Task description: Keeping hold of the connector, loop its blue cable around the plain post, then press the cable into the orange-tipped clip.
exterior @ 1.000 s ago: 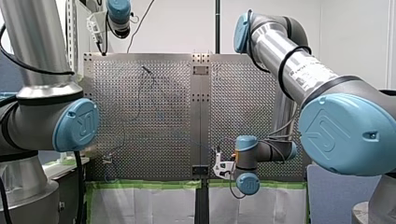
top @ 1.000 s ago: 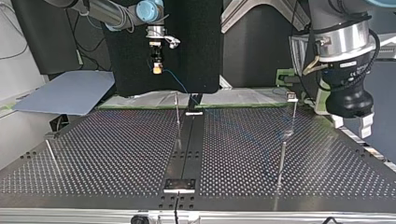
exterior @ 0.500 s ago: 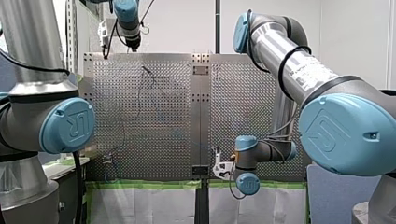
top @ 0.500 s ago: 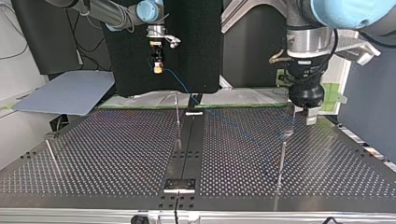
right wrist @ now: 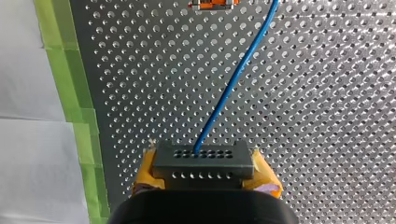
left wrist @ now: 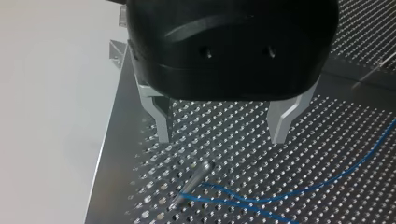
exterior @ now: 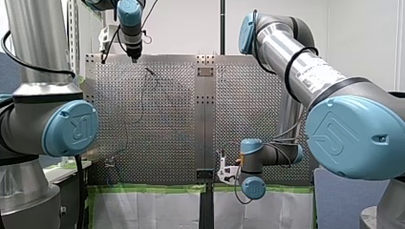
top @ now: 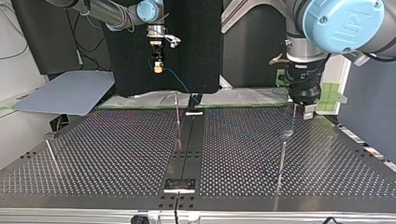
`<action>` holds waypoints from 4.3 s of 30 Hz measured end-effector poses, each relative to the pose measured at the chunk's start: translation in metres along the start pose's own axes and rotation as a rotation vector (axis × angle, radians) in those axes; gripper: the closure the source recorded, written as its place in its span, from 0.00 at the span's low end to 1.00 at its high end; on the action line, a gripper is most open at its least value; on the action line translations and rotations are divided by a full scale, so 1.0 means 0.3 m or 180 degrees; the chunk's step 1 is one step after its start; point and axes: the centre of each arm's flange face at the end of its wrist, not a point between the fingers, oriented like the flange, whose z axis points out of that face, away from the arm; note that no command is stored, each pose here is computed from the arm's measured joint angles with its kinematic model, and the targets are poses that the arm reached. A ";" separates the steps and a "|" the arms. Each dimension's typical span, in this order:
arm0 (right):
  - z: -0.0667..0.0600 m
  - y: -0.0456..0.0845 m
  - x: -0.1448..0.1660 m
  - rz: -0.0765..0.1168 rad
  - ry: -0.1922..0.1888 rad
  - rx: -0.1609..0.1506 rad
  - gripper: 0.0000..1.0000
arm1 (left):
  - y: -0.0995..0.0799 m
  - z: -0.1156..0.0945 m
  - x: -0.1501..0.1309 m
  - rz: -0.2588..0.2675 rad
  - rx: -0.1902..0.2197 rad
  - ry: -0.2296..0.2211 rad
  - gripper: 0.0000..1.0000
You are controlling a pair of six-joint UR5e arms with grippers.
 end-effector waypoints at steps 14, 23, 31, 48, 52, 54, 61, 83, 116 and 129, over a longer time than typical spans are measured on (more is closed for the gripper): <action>-0.001 -0.005 0.001 0.0013 0.0011 0.0009 1.00 | -0.017 0.129 0.006 -0.0212 0.0075 -0.0102 0.00; -0.001 -0.005 0.001 0.0013 0.0012 0.0009 1.00 | 0.001 0.141 0.001 -0.0223 -0.0027 -0.0118 0.00; -0.001 -0.005 0.001 0.0012 0.0004 0.0010 1.00 | 0.003 0.141 0.002 -0.0226 -0.0040 -0.0114 0.00; -0.001 -0.007 0.001 0.0037 0.0002 0.0031 1.00 | -0.030 0.131 -0.002 -0.0003 0.0038 -0.0198 0.00; -0.001 -0.008 0.002 0.0043 0.0008 0.0034 1.00 | -0.059 0.131 0.005 0.0127 0.0083 -0.0240 0.00; 0.000 -0.008 0.002 0.0046 0.0015 0.0037 1.00 | -0.078 0.135 0.013 0.0183 0.0090 -0.0257 0.00; 0.000 -0.010 0.002 0.0048 0.0017 0.0053 1.00 | -0.189 0.169 0.023 0.0387 0.0088 -0.0396 0.00; 0.000 -0.014 0.003 0.0055 0.0027 0.0072 1.00 | -0.499 0.183 0.162 0.1060 -0.0034 -0.0565 0.00; 0.004 -0.023 0.007 0.0062 0.0060 0.0089 1.00 | -0.544 0.526 0.302 0.1347 -0.0312 -0.0343 0.00; 0.003 -0.029 0.008 0.0062 0.0063 0.0101 1.00 | -0.477 0.597 0.288 0.1302 -0.0440 -0.0337 0.00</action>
